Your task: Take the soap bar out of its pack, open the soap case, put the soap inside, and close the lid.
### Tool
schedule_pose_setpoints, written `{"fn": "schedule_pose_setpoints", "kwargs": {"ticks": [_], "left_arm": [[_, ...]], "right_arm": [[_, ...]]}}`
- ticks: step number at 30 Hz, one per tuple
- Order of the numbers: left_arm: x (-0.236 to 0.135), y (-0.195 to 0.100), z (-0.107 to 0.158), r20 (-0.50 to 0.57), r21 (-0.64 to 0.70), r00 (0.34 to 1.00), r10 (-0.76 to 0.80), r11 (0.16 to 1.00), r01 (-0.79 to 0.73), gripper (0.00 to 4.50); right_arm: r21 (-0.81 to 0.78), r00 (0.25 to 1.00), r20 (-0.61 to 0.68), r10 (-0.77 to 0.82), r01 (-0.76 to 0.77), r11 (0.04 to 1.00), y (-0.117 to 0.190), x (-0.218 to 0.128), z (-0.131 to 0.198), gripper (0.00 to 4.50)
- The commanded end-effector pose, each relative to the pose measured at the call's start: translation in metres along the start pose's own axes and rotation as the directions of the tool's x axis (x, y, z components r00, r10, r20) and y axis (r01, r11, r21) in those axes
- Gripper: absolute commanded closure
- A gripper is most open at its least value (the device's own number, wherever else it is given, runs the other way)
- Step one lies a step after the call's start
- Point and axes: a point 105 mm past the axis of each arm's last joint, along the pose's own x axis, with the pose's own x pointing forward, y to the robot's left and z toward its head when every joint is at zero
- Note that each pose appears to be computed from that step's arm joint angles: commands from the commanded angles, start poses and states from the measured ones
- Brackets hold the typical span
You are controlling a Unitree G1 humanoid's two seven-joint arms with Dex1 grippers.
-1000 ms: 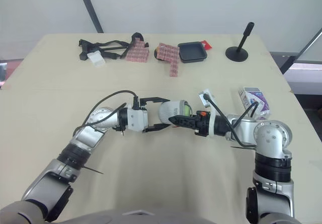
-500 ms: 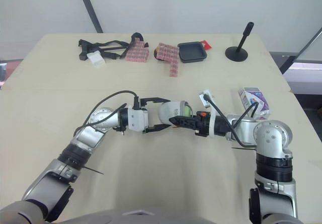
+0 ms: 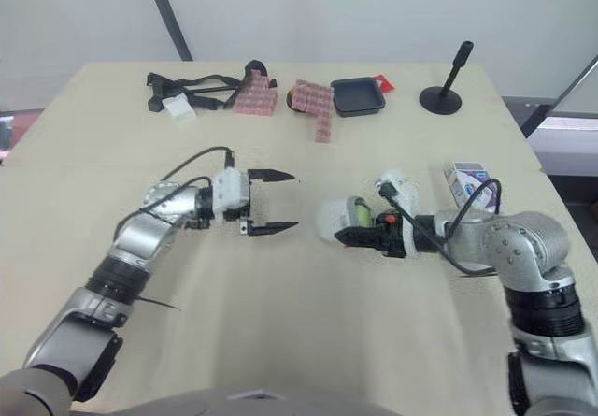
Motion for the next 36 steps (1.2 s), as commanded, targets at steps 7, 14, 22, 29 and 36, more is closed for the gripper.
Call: {"fn": "schedule_pose_setpoints", "kwargs": {"ticks": [7,14,22,29,36], "left_arm": [[0.024,-0.012,0.031,-0.015,-0.1,0.991,-0.133,0.986,0.131,0.0],[0.048,-0.02,0.036,0.003,-0.073,0.991,-0.134,0.988,0.134,0.0],[0.069,-0.024,0.028,-0.018,-0.061,0.993,-0.113,0.992,0.112,0.0],[0.073,-0.025,0.025,-0.024,-0.062,0.992,-0.122,0.991,0.12,0.0],[0.076,-0.023,0.025,-0.013,-0.07,0.993,-0.119,0.991,0.117,0.0]], "right_arm": [[-0.59,0.953,-0.247,-0.173,-0.006,0.807,0.008,-0.017,0.036,2.42],[-0.681,0.888,-0.403,-0.221,-0.13,0.72,0.014,-0.004,0.029,2.42],[-0.698,0.876,-0.43,-0.218,-0.17,0.695,0.017,0.007,0.04,2.42],[-0.714,0.877,-0.419,-0.233,-0.16,0.681,0.013,0.012,0.046,2.42],[-0.722,0.878,-0.417,-0.236,-0.162,0.673,0.014,0.017,0.048,2.42]]}}
